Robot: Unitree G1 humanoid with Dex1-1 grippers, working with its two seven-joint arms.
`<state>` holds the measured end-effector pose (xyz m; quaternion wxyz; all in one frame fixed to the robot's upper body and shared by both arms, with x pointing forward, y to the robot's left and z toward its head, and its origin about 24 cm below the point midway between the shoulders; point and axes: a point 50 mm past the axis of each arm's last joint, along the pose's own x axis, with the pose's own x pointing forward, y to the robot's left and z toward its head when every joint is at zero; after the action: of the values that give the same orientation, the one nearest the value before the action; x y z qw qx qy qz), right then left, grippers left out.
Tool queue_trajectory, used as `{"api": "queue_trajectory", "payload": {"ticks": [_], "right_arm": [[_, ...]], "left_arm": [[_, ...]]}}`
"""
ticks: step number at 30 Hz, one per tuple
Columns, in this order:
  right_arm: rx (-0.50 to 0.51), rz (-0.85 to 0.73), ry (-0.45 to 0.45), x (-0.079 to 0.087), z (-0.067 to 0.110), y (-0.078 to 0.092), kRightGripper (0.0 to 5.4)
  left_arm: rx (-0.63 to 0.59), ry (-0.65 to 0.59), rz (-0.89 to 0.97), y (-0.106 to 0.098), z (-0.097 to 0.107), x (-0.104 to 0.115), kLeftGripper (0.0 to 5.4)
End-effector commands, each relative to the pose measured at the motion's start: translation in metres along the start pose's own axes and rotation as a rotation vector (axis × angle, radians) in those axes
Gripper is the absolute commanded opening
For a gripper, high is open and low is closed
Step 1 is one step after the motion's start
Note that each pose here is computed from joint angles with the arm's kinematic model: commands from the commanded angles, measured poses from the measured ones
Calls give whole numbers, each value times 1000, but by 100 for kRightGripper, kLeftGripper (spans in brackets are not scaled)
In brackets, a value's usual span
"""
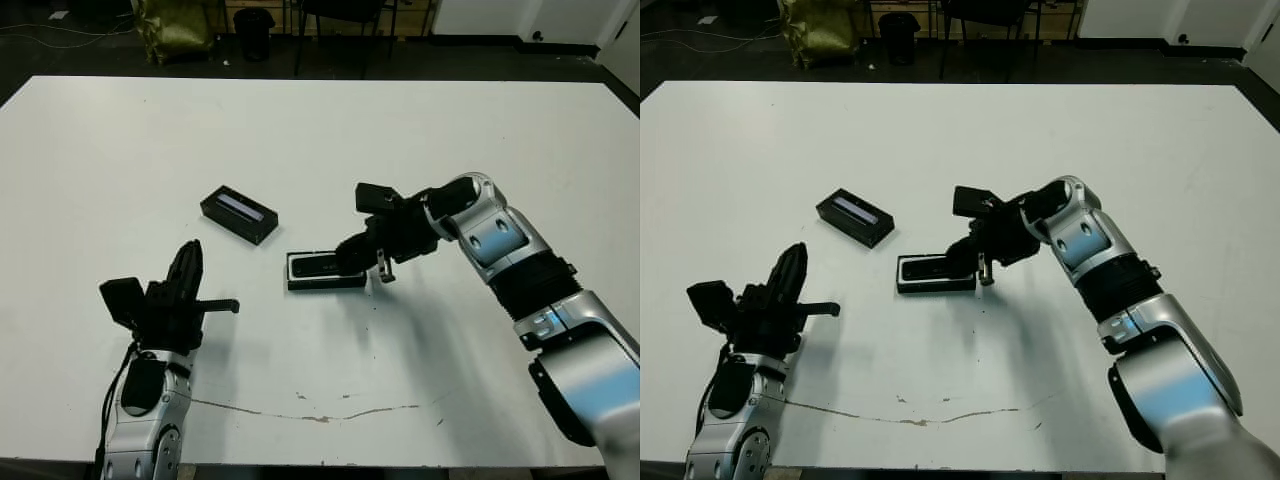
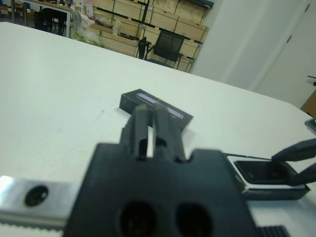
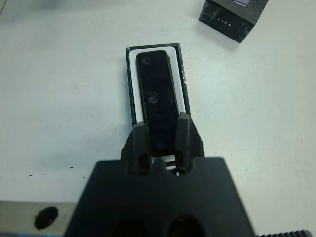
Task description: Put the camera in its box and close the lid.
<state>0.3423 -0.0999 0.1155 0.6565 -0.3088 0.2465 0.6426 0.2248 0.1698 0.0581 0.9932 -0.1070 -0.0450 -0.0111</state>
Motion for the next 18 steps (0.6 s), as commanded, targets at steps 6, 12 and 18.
{"api": "queue_trajectory", "payload": {"ticks": [6,12,18], "right_arm": [[-75,192,-20,18,5,13,32],[-195,246,-9,14,9,11,161],[-224,285,-3,11,10,11,294]], "left_arm": [[-3,32,8,3,-5,-2,0],[2,29,7,3,-5,-3,0],[3,28,5,4,-6,-3,0]]}}
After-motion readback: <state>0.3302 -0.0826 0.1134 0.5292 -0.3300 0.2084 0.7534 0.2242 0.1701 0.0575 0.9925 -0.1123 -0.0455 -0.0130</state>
